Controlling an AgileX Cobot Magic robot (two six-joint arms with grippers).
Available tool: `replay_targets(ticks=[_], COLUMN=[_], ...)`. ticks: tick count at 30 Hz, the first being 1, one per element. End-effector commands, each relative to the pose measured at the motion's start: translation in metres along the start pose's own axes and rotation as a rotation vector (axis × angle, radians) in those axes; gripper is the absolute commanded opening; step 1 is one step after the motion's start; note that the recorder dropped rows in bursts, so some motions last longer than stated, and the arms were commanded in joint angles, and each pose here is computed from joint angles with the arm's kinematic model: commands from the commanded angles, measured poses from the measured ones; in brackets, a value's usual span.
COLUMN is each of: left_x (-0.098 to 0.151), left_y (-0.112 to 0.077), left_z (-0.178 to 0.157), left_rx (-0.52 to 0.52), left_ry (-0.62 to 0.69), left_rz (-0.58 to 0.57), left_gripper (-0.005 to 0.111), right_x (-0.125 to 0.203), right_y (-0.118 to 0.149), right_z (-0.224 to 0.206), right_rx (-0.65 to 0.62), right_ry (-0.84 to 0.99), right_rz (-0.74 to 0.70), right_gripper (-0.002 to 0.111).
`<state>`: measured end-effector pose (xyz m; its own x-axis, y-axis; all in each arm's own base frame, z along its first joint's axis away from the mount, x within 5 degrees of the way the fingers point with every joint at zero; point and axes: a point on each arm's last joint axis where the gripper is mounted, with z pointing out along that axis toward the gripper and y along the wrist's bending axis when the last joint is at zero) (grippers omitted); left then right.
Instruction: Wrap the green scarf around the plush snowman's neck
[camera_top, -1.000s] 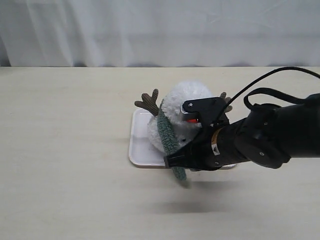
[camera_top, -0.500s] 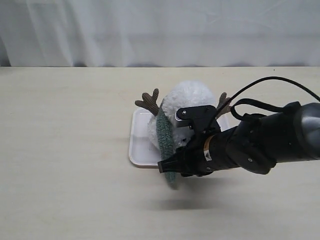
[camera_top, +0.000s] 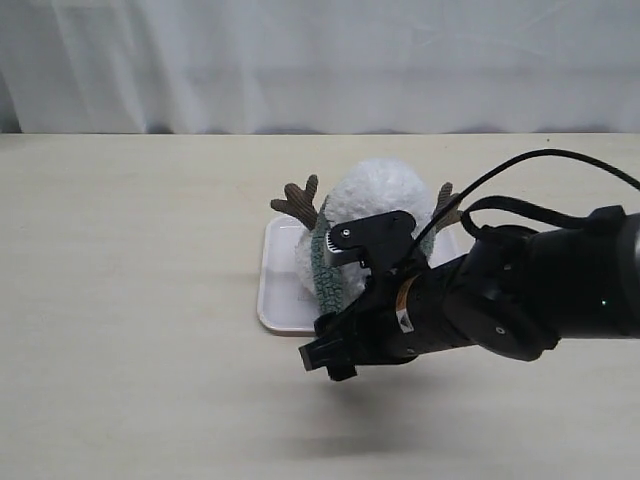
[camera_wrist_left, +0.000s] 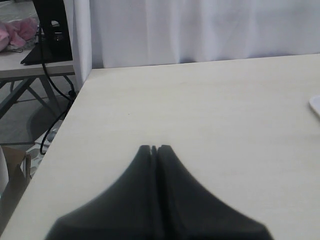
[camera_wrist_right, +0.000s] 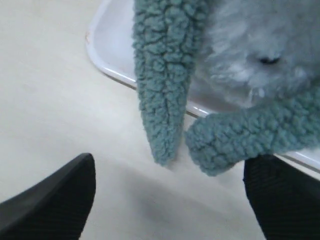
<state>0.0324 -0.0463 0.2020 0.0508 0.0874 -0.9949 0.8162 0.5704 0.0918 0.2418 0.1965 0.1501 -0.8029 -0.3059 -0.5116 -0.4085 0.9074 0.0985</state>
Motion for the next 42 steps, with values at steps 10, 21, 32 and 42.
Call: replay_targets(ticks=[10,21,32,42], left_x=[-0.002,-0.002,-0.002,-0.002], left_y=[0.0,0.0,0.0,0.0], left_z=[0.0,0.0,0.0,0.0], left_rx=[0.0,0.0,0.0,0.0], left_ry=[-0.032,-0.032,-0.032,-0.032], left_rz=[-0.013,-0.013,-0.013,-0.013], left_gripper=[0.0,0.0,0.0,0.0], right_x=[-0.005,-0.004,-0.007,-0.005], right_y=[-0.008,-0.015,-0.015,-0.027], right_z=[0.028,0.047,0.047,0.017], right_rx=[0.002,0.008,0.016,0.152], right_ry=[0.002,0.014,0.022,0.14], right_rz=[0.037,0.073,0.007,-0.124], right_gripper=[0.078,0.067,0.006,0.004])
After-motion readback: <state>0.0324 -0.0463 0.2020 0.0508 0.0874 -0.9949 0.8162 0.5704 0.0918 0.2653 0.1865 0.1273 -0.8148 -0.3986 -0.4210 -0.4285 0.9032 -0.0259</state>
